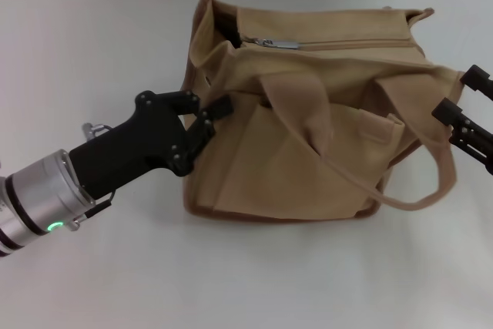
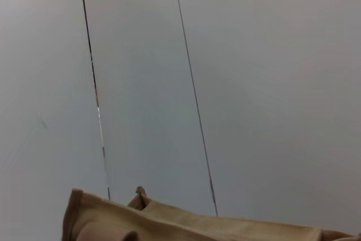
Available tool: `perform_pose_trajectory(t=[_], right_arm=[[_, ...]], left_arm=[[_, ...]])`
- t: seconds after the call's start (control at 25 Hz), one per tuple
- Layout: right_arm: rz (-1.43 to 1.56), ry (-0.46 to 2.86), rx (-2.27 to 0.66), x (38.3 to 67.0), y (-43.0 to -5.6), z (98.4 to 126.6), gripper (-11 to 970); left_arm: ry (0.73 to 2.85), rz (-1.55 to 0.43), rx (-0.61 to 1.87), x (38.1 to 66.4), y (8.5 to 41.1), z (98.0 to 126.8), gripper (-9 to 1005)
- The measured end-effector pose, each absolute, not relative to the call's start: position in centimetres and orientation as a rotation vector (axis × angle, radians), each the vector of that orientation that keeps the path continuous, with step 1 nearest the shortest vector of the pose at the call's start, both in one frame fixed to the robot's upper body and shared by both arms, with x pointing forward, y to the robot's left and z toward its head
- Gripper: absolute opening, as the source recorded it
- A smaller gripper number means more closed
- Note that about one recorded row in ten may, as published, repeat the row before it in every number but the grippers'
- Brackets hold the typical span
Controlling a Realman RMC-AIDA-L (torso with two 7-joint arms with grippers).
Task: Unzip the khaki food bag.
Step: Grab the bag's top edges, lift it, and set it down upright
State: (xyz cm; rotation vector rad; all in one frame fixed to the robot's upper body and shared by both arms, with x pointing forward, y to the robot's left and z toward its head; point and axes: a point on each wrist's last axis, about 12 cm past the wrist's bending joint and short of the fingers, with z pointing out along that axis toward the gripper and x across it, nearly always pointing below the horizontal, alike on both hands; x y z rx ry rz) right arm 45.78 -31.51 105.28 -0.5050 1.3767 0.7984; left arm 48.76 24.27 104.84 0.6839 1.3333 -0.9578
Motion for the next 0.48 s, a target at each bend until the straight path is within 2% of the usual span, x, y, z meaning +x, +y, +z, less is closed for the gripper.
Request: perform_pose_trajectory(t=[0.08,0.28,0.48], right_arm=[[0.795,1.375,-0.5,45.8,-31.6,105.3,747],[0.791,1.373,-0.492,45.7,-31.6,105.3,747],[0.797,1.38,-0.469,46.0,-31.1,105.0,747]], left_arm=[[1.327,-0.927,0.683,48.7,24.6,104.8,111],[1.314,-0.761,0.591,49.3,27.4,105.3,74],[1.203,-0.707,0.498,49.5,28.9,106.9,74]])
